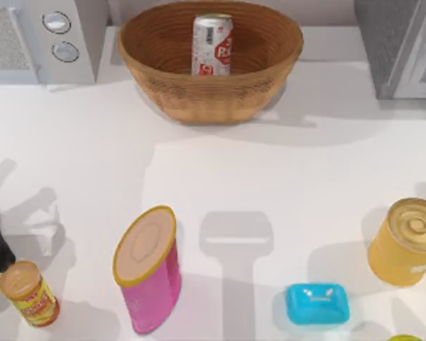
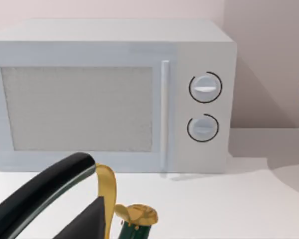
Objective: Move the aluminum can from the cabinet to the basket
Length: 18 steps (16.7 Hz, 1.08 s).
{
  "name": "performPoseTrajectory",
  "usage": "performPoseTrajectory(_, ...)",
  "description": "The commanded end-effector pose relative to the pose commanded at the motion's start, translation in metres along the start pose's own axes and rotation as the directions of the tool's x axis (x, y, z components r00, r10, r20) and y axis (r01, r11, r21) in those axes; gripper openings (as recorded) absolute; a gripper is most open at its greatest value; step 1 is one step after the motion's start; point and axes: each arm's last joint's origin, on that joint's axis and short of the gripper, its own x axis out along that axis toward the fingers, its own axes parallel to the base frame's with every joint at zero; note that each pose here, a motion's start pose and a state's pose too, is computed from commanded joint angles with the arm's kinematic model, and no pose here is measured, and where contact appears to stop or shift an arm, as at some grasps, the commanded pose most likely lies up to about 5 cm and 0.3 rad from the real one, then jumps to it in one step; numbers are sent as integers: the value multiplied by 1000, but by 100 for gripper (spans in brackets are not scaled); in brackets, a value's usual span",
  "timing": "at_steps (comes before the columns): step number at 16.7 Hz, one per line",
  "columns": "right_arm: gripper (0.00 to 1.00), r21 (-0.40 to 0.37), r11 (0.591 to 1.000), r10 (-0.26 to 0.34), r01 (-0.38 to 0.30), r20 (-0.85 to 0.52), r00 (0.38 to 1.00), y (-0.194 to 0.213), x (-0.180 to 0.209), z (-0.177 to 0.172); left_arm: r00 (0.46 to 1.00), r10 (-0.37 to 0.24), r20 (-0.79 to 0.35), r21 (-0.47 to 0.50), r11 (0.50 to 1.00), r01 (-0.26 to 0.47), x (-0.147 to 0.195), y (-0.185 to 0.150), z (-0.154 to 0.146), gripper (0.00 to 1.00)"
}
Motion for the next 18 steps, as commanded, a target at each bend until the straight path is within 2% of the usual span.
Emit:
performPoseTrajectory(10,100,1,1000,-1,1,4,1000,-21,19,23,1000,0,0,0,1000,0,0,0,0,100)
performPoseTrajectory(18,100,-1,1000,-1,1,6,1000,-94,57,38,1000,0,0,0,1000,0,0,0,0,100)
